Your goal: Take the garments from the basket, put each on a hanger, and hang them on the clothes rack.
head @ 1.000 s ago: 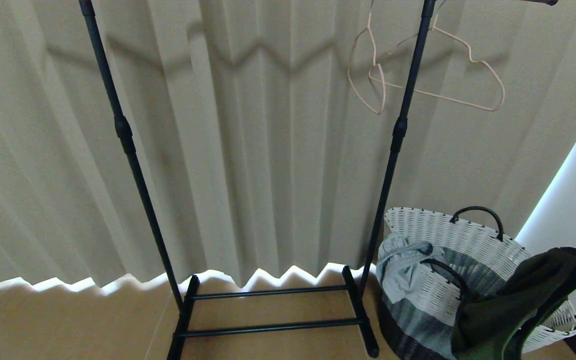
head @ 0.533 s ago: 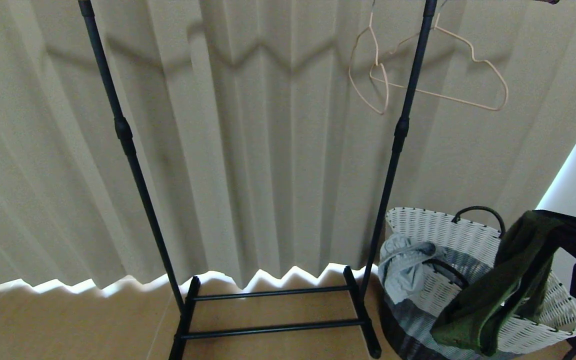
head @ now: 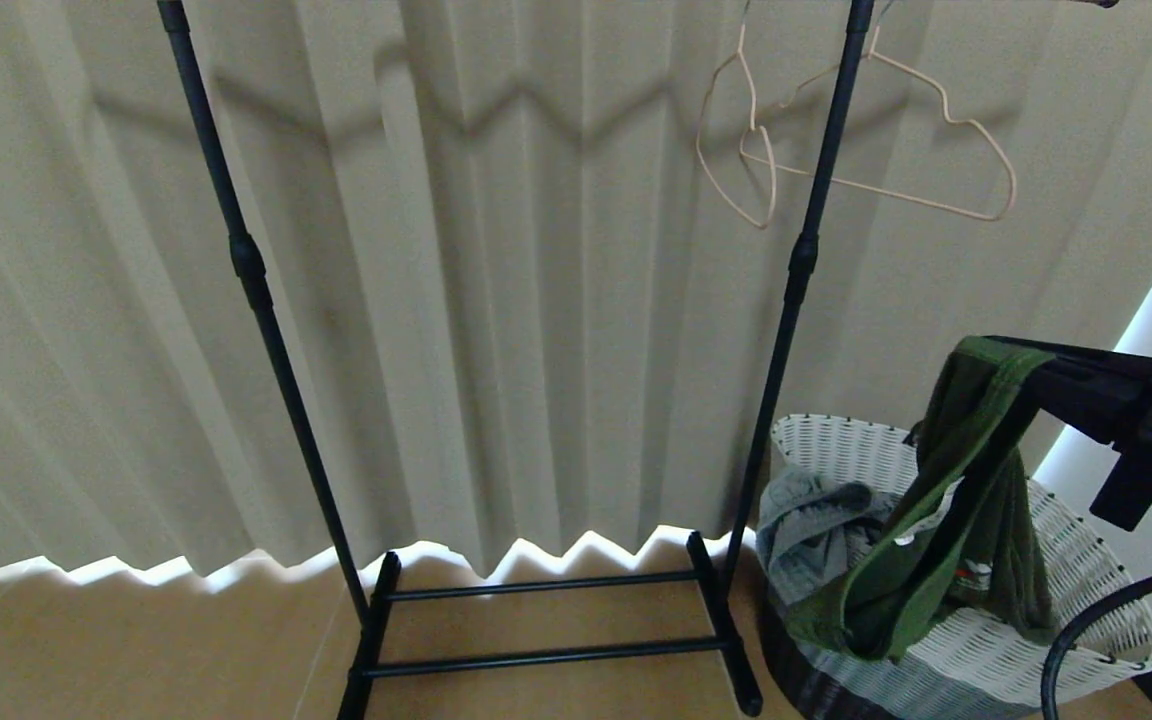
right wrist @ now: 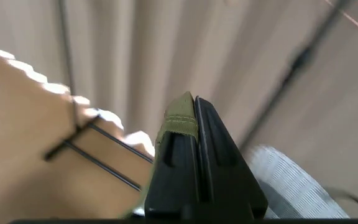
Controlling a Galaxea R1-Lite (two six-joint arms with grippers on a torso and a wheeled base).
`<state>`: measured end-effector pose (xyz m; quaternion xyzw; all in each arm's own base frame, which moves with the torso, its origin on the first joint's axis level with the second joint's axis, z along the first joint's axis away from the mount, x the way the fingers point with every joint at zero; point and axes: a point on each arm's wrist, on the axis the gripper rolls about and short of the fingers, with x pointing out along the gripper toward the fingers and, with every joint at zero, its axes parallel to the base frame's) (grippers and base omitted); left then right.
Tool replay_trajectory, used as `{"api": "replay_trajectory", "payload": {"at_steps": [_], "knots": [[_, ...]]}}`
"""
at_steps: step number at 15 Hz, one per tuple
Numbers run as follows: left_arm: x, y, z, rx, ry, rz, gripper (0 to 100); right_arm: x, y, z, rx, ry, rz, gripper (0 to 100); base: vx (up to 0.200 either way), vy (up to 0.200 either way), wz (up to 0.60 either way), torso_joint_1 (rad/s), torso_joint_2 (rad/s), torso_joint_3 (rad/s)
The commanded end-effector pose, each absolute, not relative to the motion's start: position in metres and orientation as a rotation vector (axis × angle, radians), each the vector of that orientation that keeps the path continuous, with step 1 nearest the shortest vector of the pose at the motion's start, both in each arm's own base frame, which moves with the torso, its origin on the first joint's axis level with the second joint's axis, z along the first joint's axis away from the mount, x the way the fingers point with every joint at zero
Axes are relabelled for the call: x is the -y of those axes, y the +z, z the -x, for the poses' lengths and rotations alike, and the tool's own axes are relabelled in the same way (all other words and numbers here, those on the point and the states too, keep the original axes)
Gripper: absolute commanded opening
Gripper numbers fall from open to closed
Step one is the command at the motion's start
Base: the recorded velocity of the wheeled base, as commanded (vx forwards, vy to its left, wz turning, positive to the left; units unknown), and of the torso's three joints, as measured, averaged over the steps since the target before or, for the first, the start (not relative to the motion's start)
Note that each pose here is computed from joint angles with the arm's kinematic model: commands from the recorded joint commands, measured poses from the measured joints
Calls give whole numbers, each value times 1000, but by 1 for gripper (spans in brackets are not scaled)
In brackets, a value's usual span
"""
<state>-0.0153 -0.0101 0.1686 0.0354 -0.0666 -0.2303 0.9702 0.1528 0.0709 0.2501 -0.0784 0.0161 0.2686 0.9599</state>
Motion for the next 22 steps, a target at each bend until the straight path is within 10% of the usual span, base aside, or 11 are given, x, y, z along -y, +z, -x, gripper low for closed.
{"api": "replay_trajectory", "payload": {"at_steps": [1, 6, 8, 22], "knots": [[14, 223, -64, 24, -560, -39, 100, -79, 259, -156, -18, 596, 125, 0, 0, 0, 0, 0, 0, 0], [59, 244, -136, -50, -702, -27, 100, -98, 271, -161, -22, 674, 22, 0, 0, 0, 0, 0, 0, 0], [129, 224, -167, -146, -782, 0, 100, -106, 282, -160, -8, 730, -33, 0, 0, 0, 0, 0, 0, 0], [289, 135, -158, -296, -986, 87, 100, -113, 279, -168, -31, 742, -28, 0, 0, 0, 0, 0, 0, 0]]}}
